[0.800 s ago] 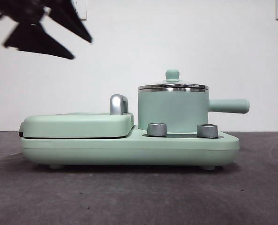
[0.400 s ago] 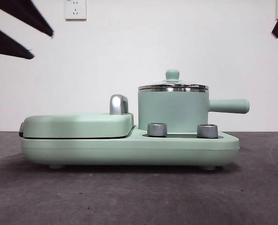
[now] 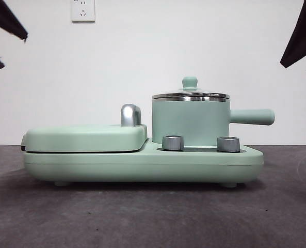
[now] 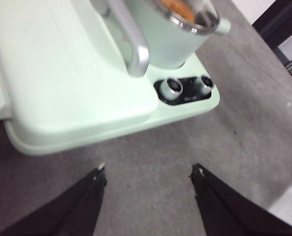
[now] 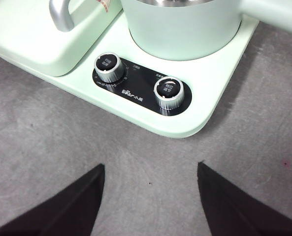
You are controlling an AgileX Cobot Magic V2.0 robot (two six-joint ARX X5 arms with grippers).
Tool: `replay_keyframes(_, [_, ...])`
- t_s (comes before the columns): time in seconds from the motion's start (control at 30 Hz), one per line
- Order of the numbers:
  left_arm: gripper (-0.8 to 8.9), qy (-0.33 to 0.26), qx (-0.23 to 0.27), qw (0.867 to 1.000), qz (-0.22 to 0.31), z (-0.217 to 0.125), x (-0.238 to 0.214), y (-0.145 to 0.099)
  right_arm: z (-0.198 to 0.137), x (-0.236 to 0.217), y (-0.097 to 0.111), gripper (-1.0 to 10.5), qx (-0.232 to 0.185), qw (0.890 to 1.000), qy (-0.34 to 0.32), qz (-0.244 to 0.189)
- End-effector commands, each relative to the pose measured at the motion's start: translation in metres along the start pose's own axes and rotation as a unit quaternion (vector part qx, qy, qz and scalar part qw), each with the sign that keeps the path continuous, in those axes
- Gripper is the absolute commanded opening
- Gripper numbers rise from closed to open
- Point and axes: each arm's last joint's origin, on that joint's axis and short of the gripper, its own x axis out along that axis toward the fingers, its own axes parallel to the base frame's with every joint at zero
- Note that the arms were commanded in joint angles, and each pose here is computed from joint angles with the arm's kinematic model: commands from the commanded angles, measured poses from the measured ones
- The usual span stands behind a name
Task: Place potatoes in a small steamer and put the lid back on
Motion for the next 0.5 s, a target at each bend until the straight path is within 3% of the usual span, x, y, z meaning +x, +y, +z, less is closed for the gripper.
replay_keyframes(0.03, [2.68, -0.009, 0.008, 1.000, -0.005, 0.0018, -0.0029, -0.0023, 0.0013, -0.0008, 0.0012, 2.7, 0.003, 1.000, -0.005, 0.004])
replay_keyframes(0.07, [1.79, -0.010, 0.008, 1.000, -0.008, 0.0015, -0.0041, -0.0029, 0.0013, -0.0010, 0.0013, 1.8, 0.004, 1.000, -0.006, 0.005])
replay_keyframes(0.1, [-0.35, -0.012, 0.011, 1.000, -0.009, 0.0012, -0.0058, -0.0038, 0.0017, -0.0012, 0.0014, -0.3, 0.002, 1.000, -0.007, 0.005])
replay_keyframes(0.13, [0.14, -0.019, 0.017, 1.000, -0.008, 0.0018, -0.0071, -0.0043, 0.0024, -0.0012, 0.0013, 0.3, 0.001, 1.000, -0.011, 0.003])
replay_keyframes(0.5, [0.06, -0.034, 0.027, 0.999, -0.011, 0.0032, -0.0105, -0.0063, 0.0023, -0.0028, 0.0023, 0.1, 0.001, 1.000, -0.012, 0.017])
